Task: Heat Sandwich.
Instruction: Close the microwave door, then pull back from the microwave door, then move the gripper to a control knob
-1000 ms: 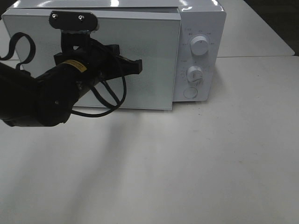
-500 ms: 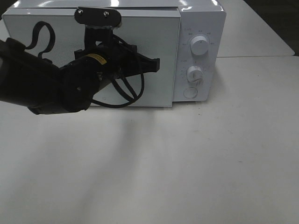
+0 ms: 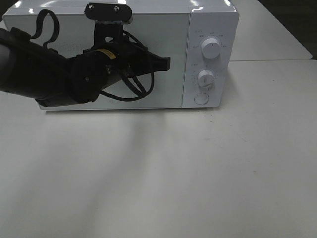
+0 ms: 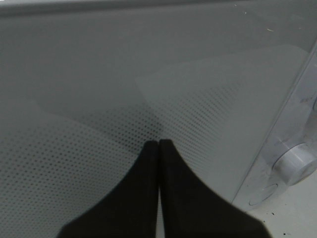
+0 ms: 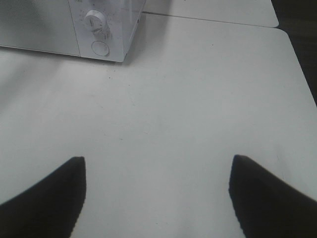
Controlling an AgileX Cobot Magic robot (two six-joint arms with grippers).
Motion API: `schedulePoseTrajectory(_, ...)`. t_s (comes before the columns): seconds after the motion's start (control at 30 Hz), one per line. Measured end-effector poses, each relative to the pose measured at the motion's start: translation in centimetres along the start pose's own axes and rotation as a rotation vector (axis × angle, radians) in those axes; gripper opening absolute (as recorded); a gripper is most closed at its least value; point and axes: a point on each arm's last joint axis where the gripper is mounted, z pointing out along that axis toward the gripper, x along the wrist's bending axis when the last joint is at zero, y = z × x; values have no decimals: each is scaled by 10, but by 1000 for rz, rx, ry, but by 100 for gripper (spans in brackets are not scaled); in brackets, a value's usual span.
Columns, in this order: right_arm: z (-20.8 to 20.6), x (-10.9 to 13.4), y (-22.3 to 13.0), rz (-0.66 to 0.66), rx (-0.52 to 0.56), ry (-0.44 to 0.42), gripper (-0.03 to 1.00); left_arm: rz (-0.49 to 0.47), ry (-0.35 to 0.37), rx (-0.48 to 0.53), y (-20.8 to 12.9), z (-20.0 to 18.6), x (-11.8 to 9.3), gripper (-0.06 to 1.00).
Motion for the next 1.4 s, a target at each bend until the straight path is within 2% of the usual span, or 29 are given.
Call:
schedulePoseTrajectory(0.6, 0, 0, 0, 0, 0, 0, 76, 13, -18, 12, -2, 0, -5, 0)
schedulePoseTrajectory(0.87, 0, 0, 0, 0, 0, 0, 76, -3, 6, -23, 0, -14, -2, 0)
schedulePoseTrajectory(1.03, 0, 0, 0, 0, 0, 0, 76, 10, -20, -7, -4, -29, -10, 0)
schedulePoseTrajectory(1.2, 0, 0, 0, 0, 0, 0, 76, 26, -43, 28, -12, -43, -15, 0)
schedulePoseTrajectory(1.33, 0, 0, 0, 0, 0, 0, 76, 26, -76, 106, -16, -53, -17, 3)
schedulePoseTrajectory(1.37, 0, 0, 0, 0, 0, 0, 76, 24, -87, 136, -17, -54, -18, 5)
schedulePoseTrajectory(1.4, 0, 0, 0, 0, 0, 0, 76, 21, -109, 196, -19, -57, -20, 13)
